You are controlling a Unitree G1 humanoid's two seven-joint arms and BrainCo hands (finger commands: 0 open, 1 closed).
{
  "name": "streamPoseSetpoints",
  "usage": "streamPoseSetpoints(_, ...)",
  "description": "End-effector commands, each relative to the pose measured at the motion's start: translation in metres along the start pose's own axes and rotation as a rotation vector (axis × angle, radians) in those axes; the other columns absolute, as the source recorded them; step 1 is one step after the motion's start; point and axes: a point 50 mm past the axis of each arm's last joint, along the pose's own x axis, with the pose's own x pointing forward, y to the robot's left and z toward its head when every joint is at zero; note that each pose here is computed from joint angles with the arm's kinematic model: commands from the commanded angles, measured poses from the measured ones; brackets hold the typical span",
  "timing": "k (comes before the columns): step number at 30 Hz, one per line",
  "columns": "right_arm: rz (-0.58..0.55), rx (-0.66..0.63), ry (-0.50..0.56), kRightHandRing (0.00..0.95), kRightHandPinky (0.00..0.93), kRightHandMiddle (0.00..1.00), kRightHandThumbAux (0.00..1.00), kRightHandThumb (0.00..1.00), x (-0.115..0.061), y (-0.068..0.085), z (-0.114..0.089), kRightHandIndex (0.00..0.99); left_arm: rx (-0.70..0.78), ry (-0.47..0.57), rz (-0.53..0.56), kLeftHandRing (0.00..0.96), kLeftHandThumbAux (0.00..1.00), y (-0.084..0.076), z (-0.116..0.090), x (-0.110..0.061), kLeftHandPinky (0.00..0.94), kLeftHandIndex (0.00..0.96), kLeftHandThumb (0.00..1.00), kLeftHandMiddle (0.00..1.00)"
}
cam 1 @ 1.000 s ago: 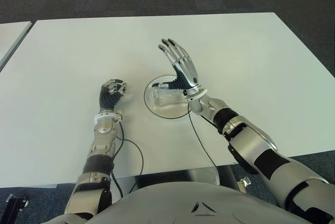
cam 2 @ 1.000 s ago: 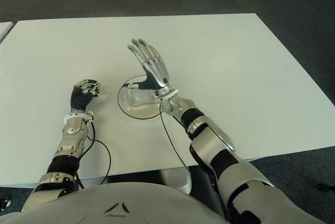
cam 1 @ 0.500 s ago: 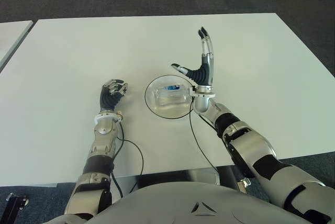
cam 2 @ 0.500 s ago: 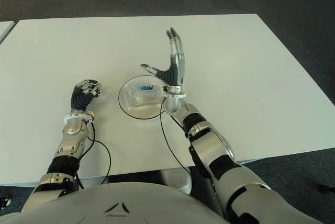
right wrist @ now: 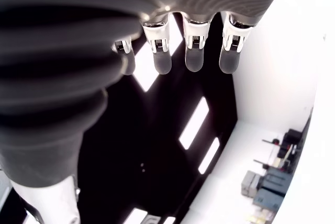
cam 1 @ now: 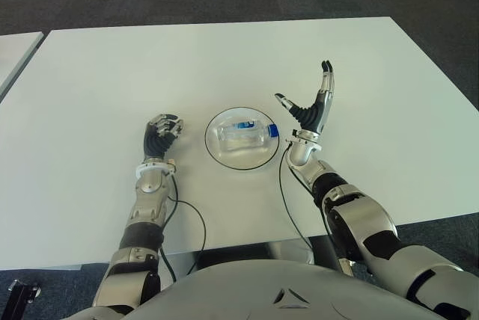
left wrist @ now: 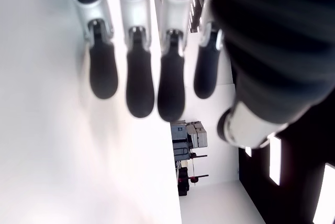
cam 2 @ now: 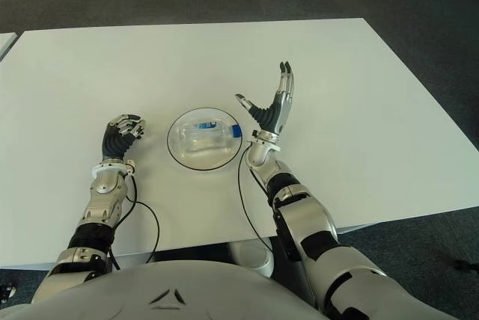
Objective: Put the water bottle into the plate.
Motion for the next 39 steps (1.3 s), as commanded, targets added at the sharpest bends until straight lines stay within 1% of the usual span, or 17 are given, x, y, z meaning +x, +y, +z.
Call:
streamPoseSetpoints(1, 0.001, -0.003, 0.111, 0.075, 0.133, 0.064, 0.882, 0.008, -0.008, -0.005, -0.012, 0.047, -0.002, 0.050, -0.013, 0.583, 0.714, -0.003, -0.010, -0.004, 0.555, 0.433, 0.706, 0.588)
streamPoseSetpoints(4, 0.009, -0.015, 0.161, 0.096, 0.157, 0.084, 0.922, 0.010, -0.008, -0.004, -0.016, 0.066, -0.003, 0.048, -0.015, 0.581, 0.714, -0.003, -0.010, -0.003, 0.554, 0.433, 0.706, 0.587)
streamPoseSetpoints(7, 0.045, -0.036, 0.233, 0.130, 0.187, 0.119, 0.969, 0.023, -0.008, -0.005, -0.023, 0.092, -0.005, 0.043, -0.016, 0.581, 0.714, -0.003, -0.010, -0.003, 0.557, 0.433, 0.706, 0.586)
streamPoseSetpoints(12, 0.079, -0.032, 0.274, 0.158, 0.200, 0.150, 0.993, 0.077, -0.007, -0.006, -0.027, 0.117, -0.004, 0.042, -0.016, 0.581, 0.714, -0.003, -0.010, -0.002, 0.556, 0.433, 0.706, 0.586)
streamPoseSetpoints(13, 0.095, -0.029, 0.291, 0.163, 0.203, 0.156, 0.995, 0.100, -0.007, -0.007, -0.030, 0.122, -0.004, 0.042, -0.017, 0.581, 0.714, -0.004, -0.010, -0.002, 0.557, 0.433, 0.707, 0.587)
streamPoseSetpoints(14, 0.105, -0.026, 0.303, 0.167, 0.204, 0.164, 0.996, 0.152, -0.007, -0.009, -0.032, 0.128, -0.004, 0.042, -0.018, 0.580, 0.714, -0.004, -0.010, -0.002, 0.557, 0.433, 0.707, 0.586)
streamPoseSetpoints(17, 0.125, -0.030, 0.331, 0.172, 0.205, 0.173, 0.998, 0.243, -0.008, -0.012, -0.037, 0.134, -0.004, 0.042, -0.021, 0.579, 0.714, -0.004, -0.010, -0.002, 0.554, 0.433, 0.707, 0.584)
streamPoseSetpoints(20, 0.144, -0.052, 0.372, 0.178, 0.203, 0.182, 0.998, 0.291, -0.010, -0.020, -0.046, 0.134, -0.006, 0.042, -0.025, 0.578, 0.714, -0.003, -0.010, -0.002, 0.552, 0.432, 0.706, 0.581)
streamPoseSetpoints(21, 0.153, -0.070, 0.406, 0.179, 0.203, 0.183, 0.998, 0.297, -0.013, -0.025, -0.053, 0.134, -0.002, 0.045, -0.025, 0.577, 0.714, -0.002, -0.011, -0.002, 0.552, 0.432, 0.706, 0.581)
streamPoseSetpoints(23, 0.163, -0.089, 0.451, 0.200, 0.207, 0.217, 0.998, 0.372, -0.016, -0.030, -0.061, 0.145, 0.004, 0.048, -0.025, 0.575, 0.714, -0.002, -0.011, -0.002, 0.551, 0.432, 0.705, 0.579)
streamPoseSetpoints(24, 0.166, -0.092, 0.465, 0.212, 0.214, 0.234, 0.998, 0.404, -0.018, -0.032, -0.063, 0.152, 0.006, 0.048, -0.024, 0.575, 0.714, -0.002, -0.011, -0.002, 0.553, 0.432, 0.705, 0.578)
streamPoseSetpoints(25, 0.168, -0.088, 0.479, 0.217, 0.217, 0.240, 0.998, 0.416, -0.019, -0.032, -0.064, 0.154, 0.010, 0.044, -0.024, 0.575, 0.714, -0.002, -0.010, -0.002, 0.554, 0.432, 0.705, 0.578)
streamPoseSetpoints(26, 0.169, -0.085, 0.489, 0.232, 0.240, 0.256, 0.998, 0.434, -0.019, -0.032, -0.065, 0.162, 0.013, 0.041, -0.023, 0.578, 0.714, -0.003, -0.009, -0.002, 0.558, 0.432, 0.706, 0.579)
streamPoseSetpoints(31, 0.178, -0.048, 0.527, 0.277, 0.306, 0.296, 0.997, 0.464, -0.021, -0.031, -0.066, 0.180, 0.020, 0.035, -0.032, 0.582, 0.714, -0.002, -0.009, -0.003, 0.560, 0.433, 0.706, 0.582)
streamPoseSetpoints(33, 0.189, -0.018, 0.545, 0.298, 0.335, 0.311, 0.996, 0.440, -0.022, -0.030, -0.067, 0.184, 0.018, 0.030, -0.037, 0.580, 0.715, -0.002, -0.008, -0.003, 0.556, 0.432, 0.705, 0.580)
streamPoseSetpoints(35, 0.203, 0.013, 0.562, 0.330, 0.380, 0.328, 0.997, 0.393, -0.023, -0.029, -0.067, 0.190, 0.016, 0.027, -0.040, 0.576, 0.715, -0.002, -0.008, -0.003, 0.551, 0.432, 0.704, 0.575)
streamPoseSetpoints(39, 0.229, 0.066, 0.589, 0.363, 0.415, 0.348, 0.998, 0.352, -0.023, -0.028, -0.068, 0.232, 0.012, 0.029, -0.040, 0.574, 0.715, -0.002, -0.009, -0.003, 0.553, 0.432, 0.704, 0.573)
